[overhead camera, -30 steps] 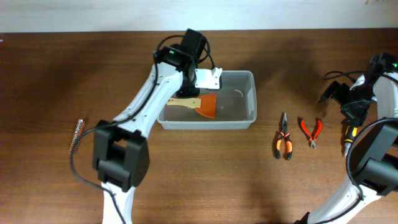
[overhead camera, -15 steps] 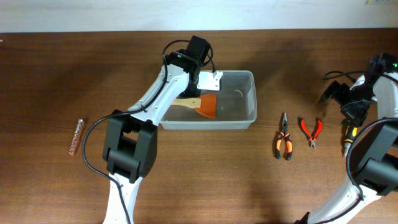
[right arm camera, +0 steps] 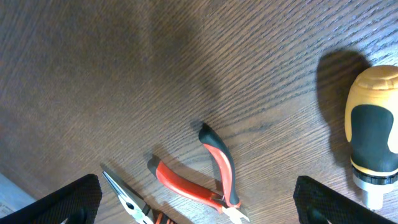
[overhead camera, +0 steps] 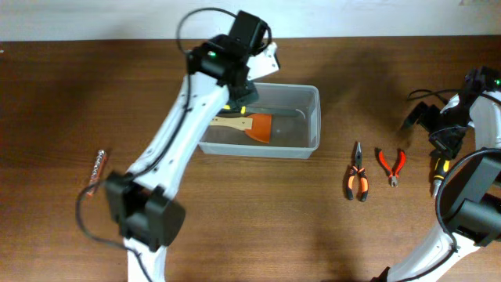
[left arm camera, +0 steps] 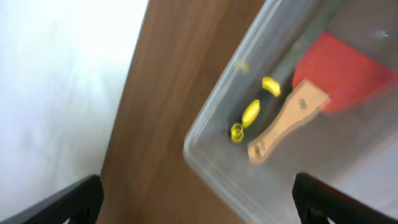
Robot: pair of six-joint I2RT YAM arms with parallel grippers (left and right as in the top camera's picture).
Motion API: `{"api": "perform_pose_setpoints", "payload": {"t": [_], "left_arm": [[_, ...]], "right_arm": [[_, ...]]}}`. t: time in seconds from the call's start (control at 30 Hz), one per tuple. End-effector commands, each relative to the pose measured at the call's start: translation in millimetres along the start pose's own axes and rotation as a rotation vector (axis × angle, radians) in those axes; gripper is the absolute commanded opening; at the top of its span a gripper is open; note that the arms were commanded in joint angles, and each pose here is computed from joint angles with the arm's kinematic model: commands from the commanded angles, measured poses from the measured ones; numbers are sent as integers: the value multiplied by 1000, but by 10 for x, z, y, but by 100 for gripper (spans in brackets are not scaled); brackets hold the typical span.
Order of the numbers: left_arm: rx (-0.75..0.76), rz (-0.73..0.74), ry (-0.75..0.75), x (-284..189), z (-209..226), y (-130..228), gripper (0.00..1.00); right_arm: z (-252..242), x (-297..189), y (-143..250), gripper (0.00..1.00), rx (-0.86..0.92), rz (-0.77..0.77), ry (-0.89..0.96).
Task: Pack container
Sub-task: 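Carry the file into the container and open the left gripper, then move the left gripper to the orange socket-bit strip and grasp it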
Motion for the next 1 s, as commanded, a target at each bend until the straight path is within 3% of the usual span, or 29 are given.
{"api": "perform_pose_setpoints", "payload": {"t": [0.0,0.23,0.43,0.6,0.8,0.93,0.97], "left_arm": [[-269,59,-78,-470,348,410,99],[-769,530,43,-387,570,1888,99],[-1126,648,234,63,647,2937,99],[-1150,513,385,475,570,3329,96],[-1100,571,287,850,412,3814,96],[-1017,510,264,1046,386,3870,89],[-995,496,257,1087,386,3879,83]], "right_arm": [[43,-161,-28,99,-4,-44,-11],[43,-161,-28,99,-4,-44,-11],[43,-161,-28,99,-4,-44,-11],[43,-161,-28,99,-4,-44,-11],[43,-161,-28,99,-4,-44,-11],[43,-161,-28,99,-4,-44,-11],[43,-161,-28,99,-4,-44,-11]]}}
Point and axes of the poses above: each gripper's point midway between its finger pads, its own x axis out along the fingers, its own z axis along the line the jaws close on, y = z × x, the point moved 4 cm from there along -x, back along the fingers, and after that the axes turned 9 degrees about -x, right-handed, at the moved point
